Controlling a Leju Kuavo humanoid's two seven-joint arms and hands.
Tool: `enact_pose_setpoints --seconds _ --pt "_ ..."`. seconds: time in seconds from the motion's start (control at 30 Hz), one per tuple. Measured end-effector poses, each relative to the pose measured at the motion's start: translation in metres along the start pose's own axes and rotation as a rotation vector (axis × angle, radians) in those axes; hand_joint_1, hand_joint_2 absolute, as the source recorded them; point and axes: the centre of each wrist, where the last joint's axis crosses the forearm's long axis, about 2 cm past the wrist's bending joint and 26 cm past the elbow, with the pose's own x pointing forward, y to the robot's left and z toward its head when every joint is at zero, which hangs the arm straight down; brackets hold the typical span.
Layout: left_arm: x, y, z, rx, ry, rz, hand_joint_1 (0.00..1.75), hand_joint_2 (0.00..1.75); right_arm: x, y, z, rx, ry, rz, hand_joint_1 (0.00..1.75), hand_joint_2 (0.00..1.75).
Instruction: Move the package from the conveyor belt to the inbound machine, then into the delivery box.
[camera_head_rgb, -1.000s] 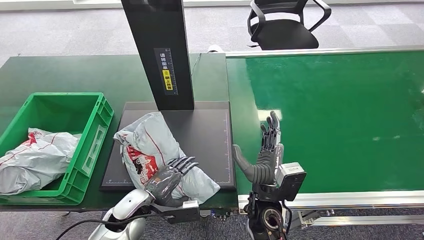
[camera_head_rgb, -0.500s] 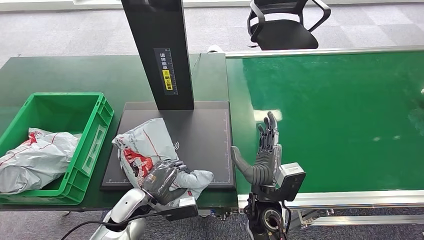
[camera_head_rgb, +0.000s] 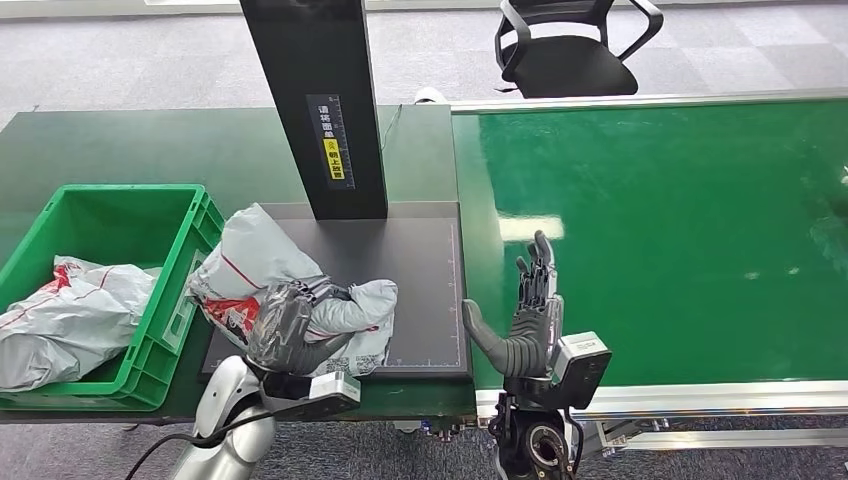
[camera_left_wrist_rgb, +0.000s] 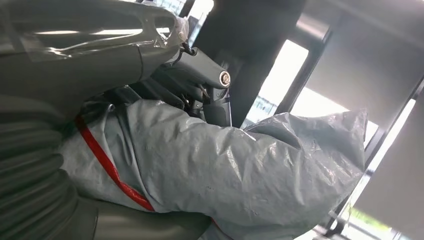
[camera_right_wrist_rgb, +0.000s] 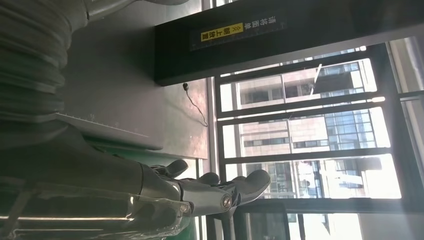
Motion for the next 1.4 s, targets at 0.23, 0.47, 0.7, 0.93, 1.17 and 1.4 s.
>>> enact_pose_setpoints --seconds 0.23,0.47,0.7,0.93,1.17,1.4 --pt "0.016 0.042 -0.017 0.291 -0.129 0.012 1.75 1.75 0.000 -0.001 0.001 -0.004 -0.001 0.003 0.00 1.75" --pt "0.012 0.098 -0.033 0.491 -0.148 -0.053 1.75 1.75 -0.001 -0.004 0.004 -0.005 -0.002 0.015 0.00 1.75" --pt "-0.054 0.180 -0.070 0.514 0.043 -0.133 1.75 1.75 0.001 -0.003 0.004 0.005 -0.008 0.014 0.00 1.75" --pt "-0.148 0.242 -0.075 0.468 0.347 -0.196 1.75 1.75 0.000 -0.002 0.007 0.010 0.002 0.005 0.00 1.75" --pt "-0.202 0.256 -0.049 0.382 0.687 -0.184 1.75 1.75 0.002 -0.002 0.012 0.015 0.005 -0.002 0.00 1.75" --pt "-0.220 0.242 -0.026 0.298 0.845 -0.145 1.75 1.75 0.004 -0.003 0.013 0.016 0.001 -0.006 0.00 1.75"
